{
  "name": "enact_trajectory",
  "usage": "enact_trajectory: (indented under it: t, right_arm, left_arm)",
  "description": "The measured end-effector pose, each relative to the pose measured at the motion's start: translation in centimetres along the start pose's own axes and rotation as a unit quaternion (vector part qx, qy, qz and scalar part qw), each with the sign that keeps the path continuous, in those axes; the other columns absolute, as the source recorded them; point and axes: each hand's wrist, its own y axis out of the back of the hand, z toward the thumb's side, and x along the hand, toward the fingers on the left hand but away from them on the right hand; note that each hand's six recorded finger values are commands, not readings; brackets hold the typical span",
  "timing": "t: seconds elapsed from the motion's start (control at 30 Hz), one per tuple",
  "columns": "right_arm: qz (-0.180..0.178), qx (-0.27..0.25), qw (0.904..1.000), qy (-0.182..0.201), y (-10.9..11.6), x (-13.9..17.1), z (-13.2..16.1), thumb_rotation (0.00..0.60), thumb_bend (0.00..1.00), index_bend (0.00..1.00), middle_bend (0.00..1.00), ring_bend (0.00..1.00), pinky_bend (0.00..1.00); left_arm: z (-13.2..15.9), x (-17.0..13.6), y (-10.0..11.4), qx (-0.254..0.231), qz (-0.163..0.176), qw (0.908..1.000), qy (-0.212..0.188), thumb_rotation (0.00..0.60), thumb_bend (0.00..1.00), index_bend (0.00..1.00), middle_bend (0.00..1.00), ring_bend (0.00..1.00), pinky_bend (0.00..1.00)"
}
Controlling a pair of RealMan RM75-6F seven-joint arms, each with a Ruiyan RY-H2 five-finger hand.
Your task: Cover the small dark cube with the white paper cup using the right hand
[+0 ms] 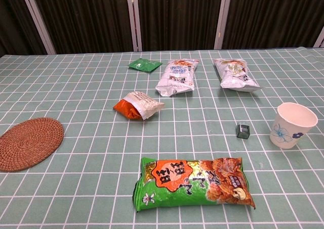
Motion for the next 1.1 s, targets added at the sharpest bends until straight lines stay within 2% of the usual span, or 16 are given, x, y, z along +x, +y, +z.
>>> enact_trajectory:
  t: [0.27, 0.43, 0.53, 0.67, 0.83, 0.9, 1.1]
  right_arm:
    - [0.017, 0.010, 0.9991, 0.037, -1.4, -0.1, 1.7, 0.600, 0.00, 0.00, 0.00, 0.00, 0.00]
    - [0.031, 0.051, 0.9940, 0.092, -2.7, -0.8, 4.2, 0.600, 0.00, 0.00, 0.00, 0.00, 0.00]
    - [0.038, 0.083, 0.9862, 0.138, -3.7, -1.4, 6.1, 0.600, 0.00, 0.00, 0.00, 0.00, 0.00]
    - [0.036, 0.149, 0.9668, 0.204, -5.2, -2.2, 8.9, 0.600, 0.00, 0.00, 0.00, 0.00, 0.00]
    - [0.035, 0.231, 0.9306, 0.282, -7.7, -2.9, 12.3, 0.600, 0.00, 0.00, 0.00, 0.00, 0.00]
    - [0.033, 0.255, 0.9187, 0.300, -8.6, -3.2, 13.3, 0.600, 0.00, 0.00, 0.00, 0.00, 0.00]
    - [0.026, 0.301, 0.8988, 0.317, -10.4, -4.3, 14.6, 0.600, 0.00, 0.00, 0.00, 0.00, 0.00]
  left_arm:
    - [-0.1, 0.0, 0.0, -0.002, -0.001, 1.0000, 0.003, 0.600, 0.00, 0.00, 0.00, 0.00, 0.00]
    - [0.2, 0.3, -0.3, 0.002, -0.005, 1.0000, -0.001, 0.600, 0.00, 0.00, 0.00, 0.00, 0.00]
    - [0.1, 0.6, -0.7, 0.006, -0.011, 0.9999, 0.001, 0.600, 0.00, 0.00, 0.00, 0.00, 0.00]
    - [-0.2, 1.2, -1.2, 0.013, -0.019, 0.9997, 0.011, 0.600, 0.00, 0.00, 0.00, 0.00, 0.00]
    - [-0.5, 1.5, -1.7, 0.020, -0.024, 0.9994, 0.018, 0.600, 0.00, 0.00, 0.00, 0.00, 0.00]
    - [-0.6, 1.6, -1.9, 0.022, -0.026, 0.9992, 0.022, 0.600, 0.00, 0.00, 0.00, 0.00, 0.00]
    - [-0.8, 1.9, -2.2, 0.025, -0.029, 0.9989, 0.026, 0.600, 0.00, 0.00, 0.00, 0.00, 0.00]
